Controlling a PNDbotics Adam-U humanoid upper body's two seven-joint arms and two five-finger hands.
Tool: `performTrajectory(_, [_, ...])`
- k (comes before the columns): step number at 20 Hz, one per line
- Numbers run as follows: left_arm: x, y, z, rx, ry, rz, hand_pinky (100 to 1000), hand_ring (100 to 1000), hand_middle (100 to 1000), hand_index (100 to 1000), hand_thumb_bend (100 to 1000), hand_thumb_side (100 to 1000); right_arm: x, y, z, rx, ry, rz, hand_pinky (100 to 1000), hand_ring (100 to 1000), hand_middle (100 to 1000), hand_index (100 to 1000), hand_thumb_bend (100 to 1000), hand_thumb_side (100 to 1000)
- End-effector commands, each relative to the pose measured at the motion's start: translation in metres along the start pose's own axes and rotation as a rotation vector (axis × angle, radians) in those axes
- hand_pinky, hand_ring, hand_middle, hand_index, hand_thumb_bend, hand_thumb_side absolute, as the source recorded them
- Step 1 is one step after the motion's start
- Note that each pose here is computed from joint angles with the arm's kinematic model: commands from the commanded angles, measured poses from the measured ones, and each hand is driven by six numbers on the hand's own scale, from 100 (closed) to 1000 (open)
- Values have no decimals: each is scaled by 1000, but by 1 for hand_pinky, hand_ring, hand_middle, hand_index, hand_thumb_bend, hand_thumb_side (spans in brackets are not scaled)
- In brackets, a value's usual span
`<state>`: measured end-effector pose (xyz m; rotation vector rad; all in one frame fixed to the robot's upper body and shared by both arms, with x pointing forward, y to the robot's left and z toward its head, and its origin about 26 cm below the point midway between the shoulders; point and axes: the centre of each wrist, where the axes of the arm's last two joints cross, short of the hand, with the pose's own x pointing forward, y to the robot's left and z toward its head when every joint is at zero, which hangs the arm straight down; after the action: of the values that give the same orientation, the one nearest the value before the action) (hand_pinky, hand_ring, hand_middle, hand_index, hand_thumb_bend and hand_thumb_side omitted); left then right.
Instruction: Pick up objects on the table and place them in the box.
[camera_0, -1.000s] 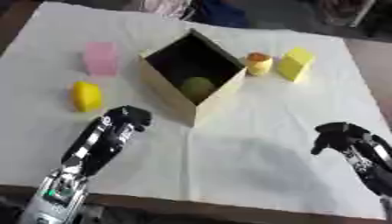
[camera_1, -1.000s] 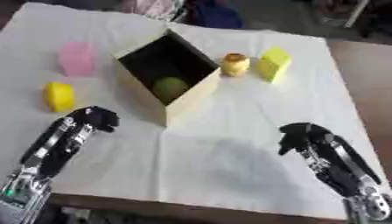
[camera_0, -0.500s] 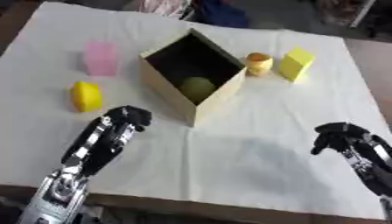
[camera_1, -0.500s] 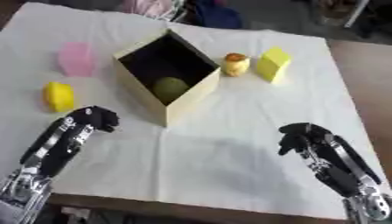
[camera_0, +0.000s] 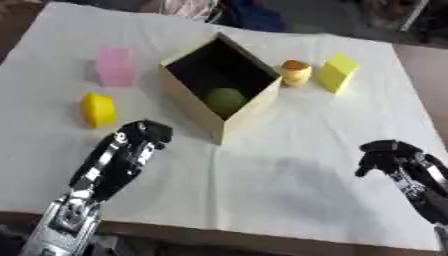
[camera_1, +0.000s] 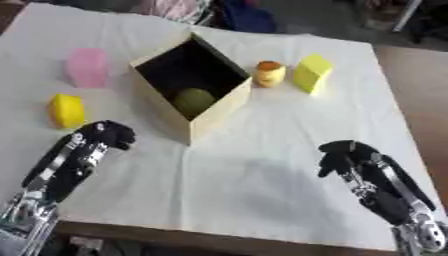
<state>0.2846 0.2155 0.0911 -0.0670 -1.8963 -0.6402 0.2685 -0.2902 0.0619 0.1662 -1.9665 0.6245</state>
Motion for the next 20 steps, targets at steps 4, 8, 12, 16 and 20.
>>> performTrajectory(4, [29, 29, 1, 63, -107, -86, 715, 722, 657, 735, 100, 555, 8, -7, 0, -13, -21, 22, 541, 506, 516, 723, 100, 602])
performTrajectory(8, [48, 69, 7, 91, -186, -253, 722, 734, 674, 753, 100, 489, 8, -9, 0, -15, -24, 26, 541, 506, 516, 723, 100, 593])
performTrajectory(12, [65, 113, 16, 75, -242, -510, 745, 751, 704, 793, 100, 419, 9, -10, 0, -16, -23, 30, 541, 506, 516, 723, 100, 585])
performTrajectory(16, [80, 143, 25, -7, -177, -783, 776, 771, 740, 834, 100, 274, 9, -10, 0, -13, -23, 33, 542, 506, 516, 723, 100, 582])
performTrajectory(20, [94, 161, 27, -127, -1, -1064, 795, 774, 759, 869, 100, 251, 9, -11, 0, -8, -22, 35, 542, 507, 516, 723, 100, 578])
